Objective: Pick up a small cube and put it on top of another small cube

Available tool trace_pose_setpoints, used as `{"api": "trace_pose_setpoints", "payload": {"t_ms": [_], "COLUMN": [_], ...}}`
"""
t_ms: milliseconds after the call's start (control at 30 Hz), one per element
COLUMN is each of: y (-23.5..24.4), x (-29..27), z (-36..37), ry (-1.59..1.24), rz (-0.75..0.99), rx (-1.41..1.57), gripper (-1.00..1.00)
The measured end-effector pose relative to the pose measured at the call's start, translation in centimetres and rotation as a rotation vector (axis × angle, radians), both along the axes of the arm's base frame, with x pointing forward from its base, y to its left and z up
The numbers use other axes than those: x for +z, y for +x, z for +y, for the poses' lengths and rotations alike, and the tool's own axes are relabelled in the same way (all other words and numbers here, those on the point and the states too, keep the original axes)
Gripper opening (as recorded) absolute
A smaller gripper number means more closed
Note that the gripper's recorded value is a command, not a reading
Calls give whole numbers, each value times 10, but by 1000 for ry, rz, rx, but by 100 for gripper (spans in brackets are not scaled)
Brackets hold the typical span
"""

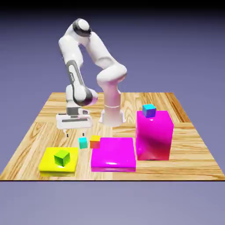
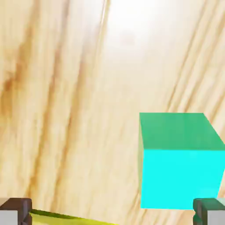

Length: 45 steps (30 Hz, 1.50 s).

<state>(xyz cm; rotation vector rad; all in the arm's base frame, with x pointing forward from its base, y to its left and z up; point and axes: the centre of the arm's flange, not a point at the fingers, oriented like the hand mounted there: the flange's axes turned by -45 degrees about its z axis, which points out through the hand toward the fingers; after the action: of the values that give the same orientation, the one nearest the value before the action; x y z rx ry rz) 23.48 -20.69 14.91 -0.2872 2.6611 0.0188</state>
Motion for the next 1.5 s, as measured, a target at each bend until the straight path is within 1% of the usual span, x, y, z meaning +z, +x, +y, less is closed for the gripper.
{"api": "trace_pose_setpoints", "payload": {"t_ms": [167,200,267,600,933,1200,1500], "y": [0,0,0,-3,-12,-16,-21], "x": [-32,-38,-38,23,57,57,27], "z": [22,26,26,-11,-17,-4,22], "ry": [26,31,31,-20,-44,-29,31], "rz": [16,20,20,-7,-5,10,21], "rx": [10,12,12,-4,3,13,16], "gripper": [0,-100,-100,-100,-100,-100,-100]}}
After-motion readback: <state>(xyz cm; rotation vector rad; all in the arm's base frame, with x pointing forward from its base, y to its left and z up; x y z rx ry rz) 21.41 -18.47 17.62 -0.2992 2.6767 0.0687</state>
